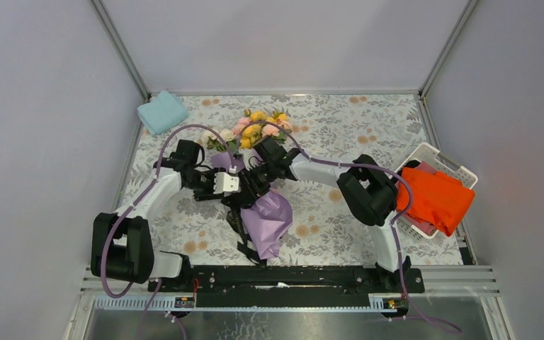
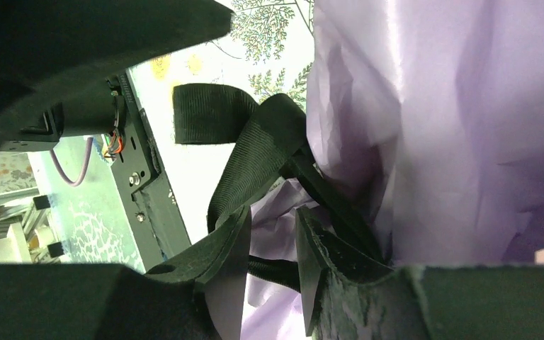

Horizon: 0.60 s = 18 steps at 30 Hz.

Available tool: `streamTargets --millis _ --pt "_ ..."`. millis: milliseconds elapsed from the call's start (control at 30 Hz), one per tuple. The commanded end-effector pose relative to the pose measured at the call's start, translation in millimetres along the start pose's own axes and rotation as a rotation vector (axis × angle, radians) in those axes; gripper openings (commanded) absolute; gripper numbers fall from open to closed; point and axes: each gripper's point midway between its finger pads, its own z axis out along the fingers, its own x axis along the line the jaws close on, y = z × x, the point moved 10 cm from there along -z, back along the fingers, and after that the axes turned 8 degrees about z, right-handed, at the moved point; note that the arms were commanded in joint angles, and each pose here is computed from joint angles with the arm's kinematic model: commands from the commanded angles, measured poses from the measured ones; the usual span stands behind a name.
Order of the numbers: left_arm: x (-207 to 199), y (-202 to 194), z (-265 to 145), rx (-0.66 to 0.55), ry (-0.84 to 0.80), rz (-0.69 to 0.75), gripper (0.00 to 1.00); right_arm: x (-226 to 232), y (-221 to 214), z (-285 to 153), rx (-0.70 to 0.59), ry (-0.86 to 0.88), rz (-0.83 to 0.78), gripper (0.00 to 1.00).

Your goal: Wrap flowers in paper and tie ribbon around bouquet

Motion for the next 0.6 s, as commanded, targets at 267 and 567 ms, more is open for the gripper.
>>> streamTargets --millis 267,567 --pt "-49 56 -38 -0.267 -0.128 0.491 0.35 7 14 -18 -0.059 0.046 -0.030 0.36" --pt "-68 82 30 -0.297 -0.188 0.570 0.53 6 15 -19 -0.068 0.013 -0.035 0.36"
